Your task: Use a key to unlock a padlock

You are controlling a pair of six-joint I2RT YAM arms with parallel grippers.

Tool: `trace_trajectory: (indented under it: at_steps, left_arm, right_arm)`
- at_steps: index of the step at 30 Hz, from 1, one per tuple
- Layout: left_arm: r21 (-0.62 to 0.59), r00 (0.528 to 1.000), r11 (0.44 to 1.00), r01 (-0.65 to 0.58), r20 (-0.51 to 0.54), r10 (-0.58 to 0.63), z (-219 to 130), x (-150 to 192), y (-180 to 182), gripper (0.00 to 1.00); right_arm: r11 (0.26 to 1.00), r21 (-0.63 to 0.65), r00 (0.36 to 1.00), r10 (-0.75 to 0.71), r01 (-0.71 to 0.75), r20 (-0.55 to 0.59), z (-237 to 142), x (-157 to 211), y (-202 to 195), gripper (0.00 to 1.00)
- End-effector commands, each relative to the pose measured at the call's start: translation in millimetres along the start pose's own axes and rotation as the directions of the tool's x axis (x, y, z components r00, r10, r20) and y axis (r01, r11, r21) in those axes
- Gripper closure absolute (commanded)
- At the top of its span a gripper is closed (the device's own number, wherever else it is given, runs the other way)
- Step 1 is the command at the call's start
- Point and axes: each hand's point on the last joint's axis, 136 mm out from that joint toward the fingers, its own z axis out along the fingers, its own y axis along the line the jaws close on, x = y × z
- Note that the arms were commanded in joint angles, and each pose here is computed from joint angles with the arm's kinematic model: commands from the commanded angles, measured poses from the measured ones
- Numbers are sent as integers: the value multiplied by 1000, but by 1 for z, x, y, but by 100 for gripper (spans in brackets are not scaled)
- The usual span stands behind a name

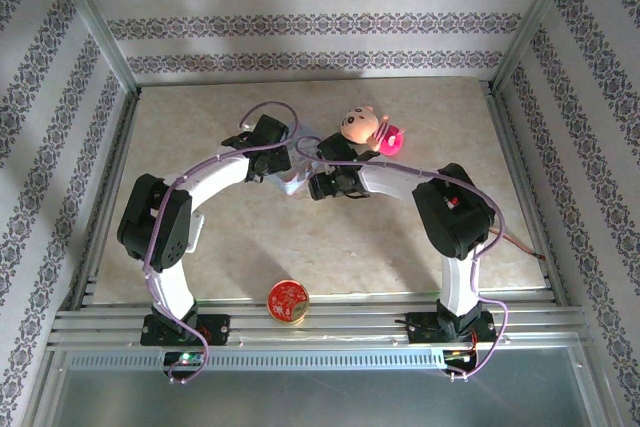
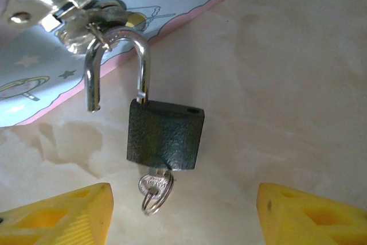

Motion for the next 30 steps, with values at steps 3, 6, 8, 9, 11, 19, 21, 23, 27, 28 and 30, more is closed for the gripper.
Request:
trace_trajectory:
  at_steps: [3, 6, 8, 9, 11, 19, 21, 23, 27, 28, 30]
  left_arm:
    - [-87, 997, 996, -27, -81, 20, 15, 18, 23, 1]
    - [-86, 996, 996, -25, -90, 17, 16, 21, 24, 1]
    - [-87, 996, 996, -22, -93, 14, 17, 23, 25, 1]
    - [-85, 995, 996, -20, -95, 12, 17, 24, 25, 1]
    - [-85, 995, 996, -17, -97, 9, 18, 25, 25, 1]
    - [-76, 995, 997, -15, -99, 7, 18, 25, 22, 1]
    - [-78, 995, 997, -14, -100, 7, 18, 25, 23, 1]
    - [-80, 995, 997, -14, -101, 5, 18, 25, 23, 1]
    - [-85, 995, 996, -16, -99, 8, 18, 24, 24, 1]
    - [-87, 995, 996, -17, -100, 9, 18, 25, 24, 1]
    - [-91, 995, 996, -18, -99, 9, 18, 25, 25, 1]
  right_arm:
    - [1000, -15, 998, -18, 19, 59, 4, -20, 12, 33]
    - [999, -37, 998, -13, 15, 69, 5, -23, 17, 32]
    - [999, -42, 998, -3, 6, 68, 7, -23, 18, 31]
    - [999, -41, 998, 2, 0, 65, 9, -23, 18, 31]
    - [1000, -29, 998, 9, -7, 58, 13, -22, 17, 31]
    - [999, 36, 999, -12, 11, 36, 27, -16, 9, 33]
    - [998, 54, 999, -18, 16, 30, 28, -14, 7, 35]
    - [998, 59, 999, -20, 18, 27, 29, -13, 7, 37]
    - [998, 64, 999, -19, 17, 28, 31, -11, 8, 47]
    - [998, 66, 999, -18, 16, 27, 32, -10, 9, 50]
    - [998, 68, 1000, -15, 13, 27, 32, -8, 10, 56]
